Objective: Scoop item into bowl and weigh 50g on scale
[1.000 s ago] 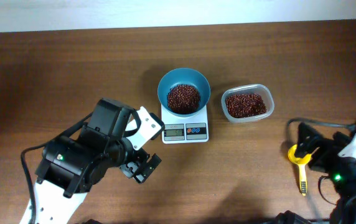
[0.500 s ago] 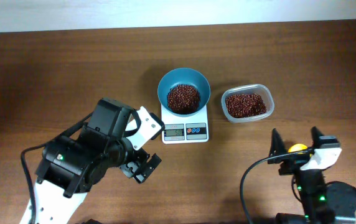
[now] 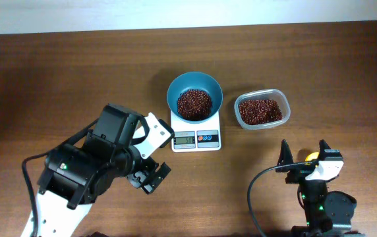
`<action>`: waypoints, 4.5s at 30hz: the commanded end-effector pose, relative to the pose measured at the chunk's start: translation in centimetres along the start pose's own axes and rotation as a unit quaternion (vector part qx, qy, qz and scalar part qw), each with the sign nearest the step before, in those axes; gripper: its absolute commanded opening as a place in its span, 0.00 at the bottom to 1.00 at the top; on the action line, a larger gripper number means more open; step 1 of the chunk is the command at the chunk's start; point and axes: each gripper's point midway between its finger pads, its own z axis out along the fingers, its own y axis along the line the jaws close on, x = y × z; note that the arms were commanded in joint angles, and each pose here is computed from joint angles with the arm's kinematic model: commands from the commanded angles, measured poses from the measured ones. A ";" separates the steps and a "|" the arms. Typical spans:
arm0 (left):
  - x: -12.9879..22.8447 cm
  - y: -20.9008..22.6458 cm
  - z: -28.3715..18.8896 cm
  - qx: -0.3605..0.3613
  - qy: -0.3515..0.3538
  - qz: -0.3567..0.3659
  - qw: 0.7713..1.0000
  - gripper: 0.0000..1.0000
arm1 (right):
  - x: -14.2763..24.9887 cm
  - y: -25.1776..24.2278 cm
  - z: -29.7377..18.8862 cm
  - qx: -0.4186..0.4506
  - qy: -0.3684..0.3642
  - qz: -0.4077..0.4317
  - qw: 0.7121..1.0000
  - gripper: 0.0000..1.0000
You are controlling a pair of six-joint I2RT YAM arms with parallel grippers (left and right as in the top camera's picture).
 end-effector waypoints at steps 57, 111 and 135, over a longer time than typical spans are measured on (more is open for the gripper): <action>0.0 3.0 -1.3 -0.099 -0.085 0.002 0.991 0.99 | 2.1 -1.4 0.7 0.037 -0.002 -0.036 0.999 0.99; 9.5 11.1 4.4 -0.356 -0.408 -0.077 0.837 0.99 | 2.1 -1.4 0.7 0.037 -0.002 -0.036 0.999 0.99; 9.6 11.2 4.3 -0.360 -0.406 -0.080 0.836 0.99 | 2.1 -1.4 0.7 0.037 -0.002 -0.036 0.999 0.99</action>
